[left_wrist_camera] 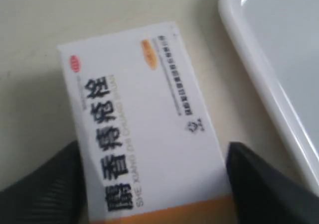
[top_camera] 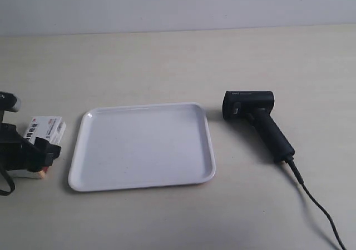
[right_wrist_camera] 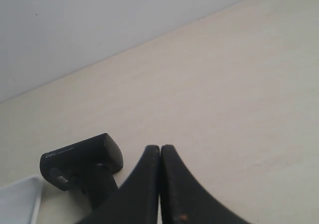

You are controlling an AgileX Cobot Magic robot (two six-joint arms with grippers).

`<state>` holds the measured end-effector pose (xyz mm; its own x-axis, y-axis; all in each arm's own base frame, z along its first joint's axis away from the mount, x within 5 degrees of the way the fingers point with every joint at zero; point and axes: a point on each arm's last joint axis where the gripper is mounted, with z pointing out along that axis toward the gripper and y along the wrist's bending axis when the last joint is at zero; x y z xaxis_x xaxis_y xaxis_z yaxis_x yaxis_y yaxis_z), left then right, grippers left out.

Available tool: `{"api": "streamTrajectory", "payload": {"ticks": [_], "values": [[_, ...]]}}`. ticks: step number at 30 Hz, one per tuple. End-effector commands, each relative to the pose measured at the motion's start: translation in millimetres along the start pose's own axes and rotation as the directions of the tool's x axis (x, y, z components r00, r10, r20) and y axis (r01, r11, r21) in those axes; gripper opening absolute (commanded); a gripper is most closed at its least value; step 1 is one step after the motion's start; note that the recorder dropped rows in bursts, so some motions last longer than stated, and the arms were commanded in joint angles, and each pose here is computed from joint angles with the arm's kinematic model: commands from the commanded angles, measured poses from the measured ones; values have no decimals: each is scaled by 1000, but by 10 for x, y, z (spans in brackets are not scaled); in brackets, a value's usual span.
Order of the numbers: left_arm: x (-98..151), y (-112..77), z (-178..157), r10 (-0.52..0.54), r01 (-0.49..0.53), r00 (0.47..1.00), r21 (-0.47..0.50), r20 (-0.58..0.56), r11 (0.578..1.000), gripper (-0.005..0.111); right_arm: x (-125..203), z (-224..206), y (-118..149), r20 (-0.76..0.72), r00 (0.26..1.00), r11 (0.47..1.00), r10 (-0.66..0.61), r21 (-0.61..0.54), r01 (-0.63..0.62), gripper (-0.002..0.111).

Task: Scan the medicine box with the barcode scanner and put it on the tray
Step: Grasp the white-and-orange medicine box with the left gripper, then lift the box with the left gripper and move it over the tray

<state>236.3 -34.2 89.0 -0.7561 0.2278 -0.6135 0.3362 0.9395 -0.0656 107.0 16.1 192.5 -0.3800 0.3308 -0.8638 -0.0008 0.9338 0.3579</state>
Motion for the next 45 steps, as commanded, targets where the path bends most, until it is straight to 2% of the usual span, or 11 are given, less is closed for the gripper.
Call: {"api": "streamTrajectory", "payload": {"ticks": [1, 2, 7, 9, 12, 14, 16, 20, 24, 33, 45], "values": [[-69, 1, -90, 2, -2, 999, -13, 36, 1000, 16, -55, 2, 17, 21, 1000, 1000, -21, -4, 21, 0], [-101, -4, -124, 11, -11, 998, -14, 55, 1000, 0, -73, 2, 38, 9, 1000, 1000, -24, -10, 24, 0], [-405, -72, -315, 95, -103, 981, 39, 167, 994, 0, -156, 54, 256, -105, 991, 992, -79, -106, 68, 0], [-579, -167, -389, 146, -180, 964, 141, 223, 974, 0, -143, 130, 362, -159, 980, 984, -118, -152, 93, 1], [-825, -355, -497, 295, -389, 910, 352, 293, 851, 0, -105, 290, 522, -248, 949, 968, -198, -202, 149, 11], [-985, -422, -545, 371, -485, 869, 414, 328, 770, 0, -62, 437, 622, -305, 912, 951, -273, -228, 208, 24], [-1088, -500, -538, 401, -536, 839, 430, 367, 726, 0, -14, 579, 698, -353, 875, 935, -331, -245, 255, 38], [-1115, -825, -431, 528, -685, 728, 433, 437, 586, 0, 98, 909, 837, -432, 809, 914, -398, -264, 309, 66], [-1121, -1070, -283, 589, -740, 672, 440, 449, 509, 0, 208, 1235, 925, -443, 758, 876, -479, -295, 381, 82], [-1063, -1091, -95, 597, -720, 690, 472, 410, 508, 0, 396, 1811, 985, -496, 663, 828, -560, -320, 460, 83], [-1054, -1089, -77, 601, -722, 687, 473, 408, 505, 0, 359, 2051, 887, -471, 673, 821, -570, -295, 489, 83]]}}
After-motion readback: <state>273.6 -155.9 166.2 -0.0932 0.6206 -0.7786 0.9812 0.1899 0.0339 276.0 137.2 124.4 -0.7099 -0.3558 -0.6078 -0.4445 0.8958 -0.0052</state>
